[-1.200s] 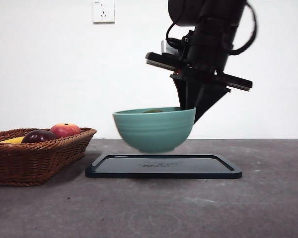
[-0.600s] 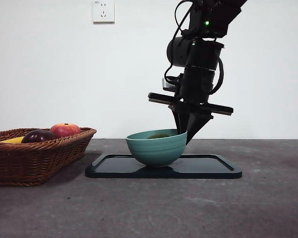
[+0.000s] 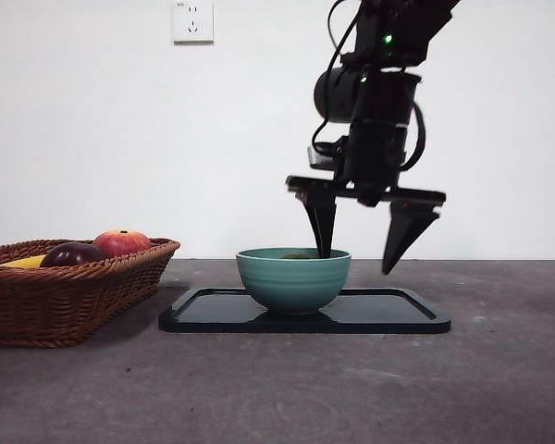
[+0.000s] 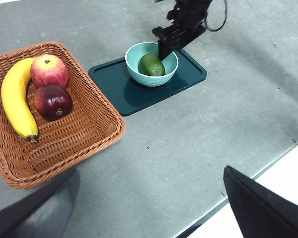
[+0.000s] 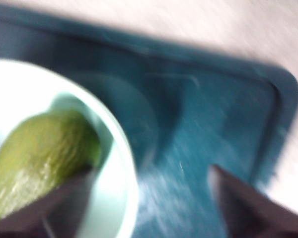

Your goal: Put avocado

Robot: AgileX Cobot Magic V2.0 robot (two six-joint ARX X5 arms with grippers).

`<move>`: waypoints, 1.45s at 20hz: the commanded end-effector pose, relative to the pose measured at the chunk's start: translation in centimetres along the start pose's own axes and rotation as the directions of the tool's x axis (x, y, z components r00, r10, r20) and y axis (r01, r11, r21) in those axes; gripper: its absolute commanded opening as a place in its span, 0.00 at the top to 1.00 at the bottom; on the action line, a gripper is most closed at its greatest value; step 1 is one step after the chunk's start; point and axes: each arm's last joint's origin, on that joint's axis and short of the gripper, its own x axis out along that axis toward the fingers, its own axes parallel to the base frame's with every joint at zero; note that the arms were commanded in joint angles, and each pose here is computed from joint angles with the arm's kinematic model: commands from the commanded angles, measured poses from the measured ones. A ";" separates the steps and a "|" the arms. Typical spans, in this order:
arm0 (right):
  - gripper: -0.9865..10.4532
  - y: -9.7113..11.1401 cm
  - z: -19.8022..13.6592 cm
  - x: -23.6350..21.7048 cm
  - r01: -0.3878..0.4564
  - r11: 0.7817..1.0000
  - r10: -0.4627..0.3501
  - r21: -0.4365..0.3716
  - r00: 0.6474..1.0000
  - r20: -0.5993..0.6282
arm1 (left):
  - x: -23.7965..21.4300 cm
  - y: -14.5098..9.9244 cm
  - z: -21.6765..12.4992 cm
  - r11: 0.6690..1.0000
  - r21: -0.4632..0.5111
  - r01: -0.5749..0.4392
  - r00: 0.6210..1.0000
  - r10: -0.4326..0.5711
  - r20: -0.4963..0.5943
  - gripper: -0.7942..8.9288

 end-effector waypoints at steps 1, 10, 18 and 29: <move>0.53 -0.3 0.3 -4.0 -0.010 1.000 0.012 -0.016 0.997 0.079 | -0.2 0.0 0.3 1.000 0.005 0.010 1.000 -0.010 0.017 0.44; 0.44 0.6 -9.7 -20.2 0.106 0.985 -0.062 -0.136 0.954 0.294 | -0.2 0.0 0.3 1.000 0.004 0.010 1.000 -0.010 0.018 0.44; 0.42 -3.3 -23.8 -23.2 0.018 0.975 0.080 -0.222 0.900 0.428 | -0.2 0.0 0.3 1.000 0.001 0.011 1.000 -0.011 0.020 0.44; 0.42 -8.8 -33.5 -22.4 -0.195 0.944 0.313 -0.265 0.781 0.540 | -0.2 0.0 0.3 1.000 0.001 0.011 1.000 -0.011 0.020 0.44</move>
